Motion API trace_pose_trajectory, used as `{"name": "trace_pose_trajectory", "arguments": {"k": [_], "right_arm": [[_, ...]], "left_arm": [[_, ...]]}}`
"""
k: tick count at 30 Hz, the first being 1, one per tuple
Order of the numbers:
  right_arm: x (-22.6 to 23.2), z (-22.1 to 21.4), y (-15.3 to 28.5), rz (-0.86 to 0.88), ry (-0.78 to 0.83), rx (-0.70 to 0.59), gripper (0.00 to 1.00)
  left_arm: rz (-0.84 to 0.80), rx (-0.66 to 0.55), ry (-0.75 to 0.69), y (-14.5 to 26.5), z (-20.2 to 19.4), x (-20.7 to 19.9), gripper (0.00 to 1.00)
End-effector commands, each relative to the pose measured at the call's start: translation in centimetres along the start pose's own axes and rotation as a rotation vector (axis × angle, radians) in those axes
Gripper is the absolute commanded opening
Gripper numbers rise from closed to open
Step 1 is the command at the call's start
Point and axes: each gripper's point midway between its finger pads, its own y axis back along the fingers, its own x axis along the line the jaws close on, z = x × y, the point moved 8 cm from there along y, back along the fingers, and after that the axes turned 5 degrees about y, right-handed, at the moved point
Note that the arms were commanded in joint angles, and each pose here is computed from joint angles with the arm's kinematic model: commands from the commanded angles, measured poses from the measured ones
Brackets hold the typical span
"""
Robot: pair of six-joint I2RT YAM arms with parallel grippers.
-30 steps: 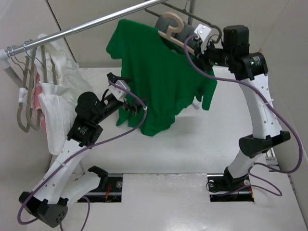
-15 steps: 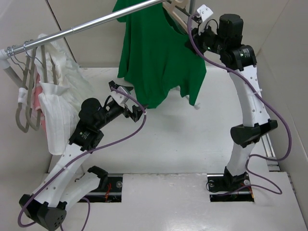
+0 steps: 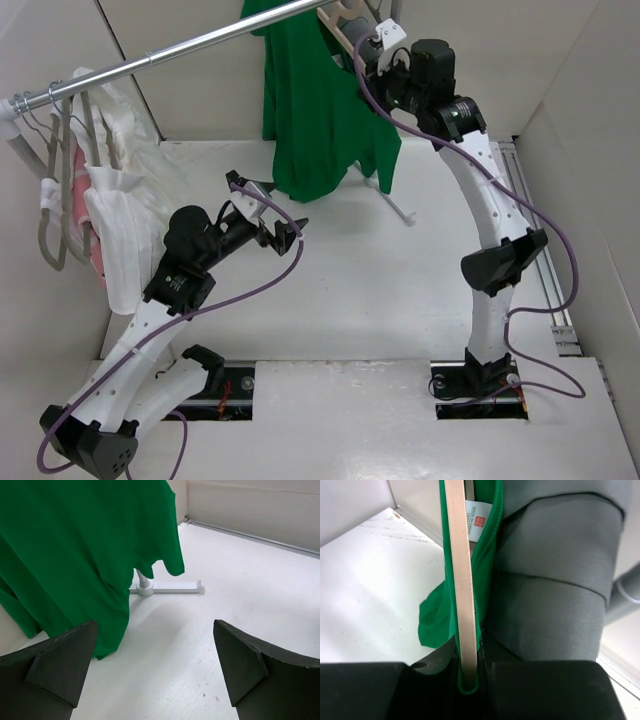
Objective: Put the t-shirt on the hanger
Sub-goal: Hang the hanger with tshirt onto the clothesline
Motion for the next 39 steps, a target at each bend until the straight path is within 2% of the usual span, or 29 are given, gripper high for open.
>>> {"name": "trace_pose_trajectory", "arguments": {"k": [1,2,3,4,6,7,13,17,20,24,25,27,29,31,34,39], "right_arm": [[0.6,2.4,1.0,-0.016,-0.002,-0.102,0.00],[0.8,2.3,1.2,-0.004,-0.004,-0.097,0.00],[0.9,2.2,1.4,-0.003,-0.004,-0.097,0.07],[1.1,1.8,2.0,0.009,0.005,-0.083,0.41],[1.3,1.7,2.7,0.009,0.023,-0.080,0.93],[1.8,1.6,3.8,0.010,0.033,-0.073,1.00],[1.3,0.1,9.1,-0.160,0.088,0.019,1.00],[2.0,-1.7,12.8,-0.203,0.093,0.059,1.00],[3.0,-4.7,15.5,-0.199,0.085,0.110,1.00],[4.1,-9.5,18.5,-0.228,0.039,0.125,1.00],[4.2,-12.0,19.9,-0.258,-0.010,0.147,1.00],[4.3,-13.9,21.0,-0.291,-0.058,0.132,1.00],[4.5,-18.1,22.5,-0.352,-0.141,0.169,1.00],[4.7,-21.0,23.0,-0.377,-0.186,0.202,1.00],[5.2,-27.9,23.2,-0.377,-0.291,0.297,1.00],[5.8,-32.4,23.1,-0.357,-0.377,0.380,1.00]], "left_arm": [[-0.002,-0.029,0.004,0.4,0.3,-0.3,1.00],[-0.002,-0.029,0.004,0.4,0.3,-0.3,1.00],[-0.002,-0.018,0.009,0.4,-0.2,-0.3,1.00],[-0.002,-0.018,0.009,0.4,-0.2,-0.3,1.00],[0.006,0.035,0.030,0.5,-2.1,-0.3,1.00],[0.005,0.039,0.032,0.6,-2.5,-0.4,1.00],[0.040,0.166,0.090,1.8,-7.6,-0.8,1.00],[0.086,0.233,0.110,2.7,-10.7,-0.8,1.00],[0.111,0.251,0.122,3.2,-12.1,-0.8,1.00],[0.142,0.279,0.162,3.7,-15.2,-1.0,1.00],[0.153,0.284,0.173,3.7,-15.6,-1.0,1.00],[0.153,0.262,0.166,3.6,-15.5,-1.0,1.00],[0.153,0.246,0.160,3.5,-15.5,-0.9,1.00],[0.152,0.236,0.146,3.5,-16.0,-0.9,1.00],[0.204,0.236,0.127,3.6,-16.6,-0.4,1.00],[0.280,0.227,0.150,4.0,-16.8,0.2,1.00]]}}
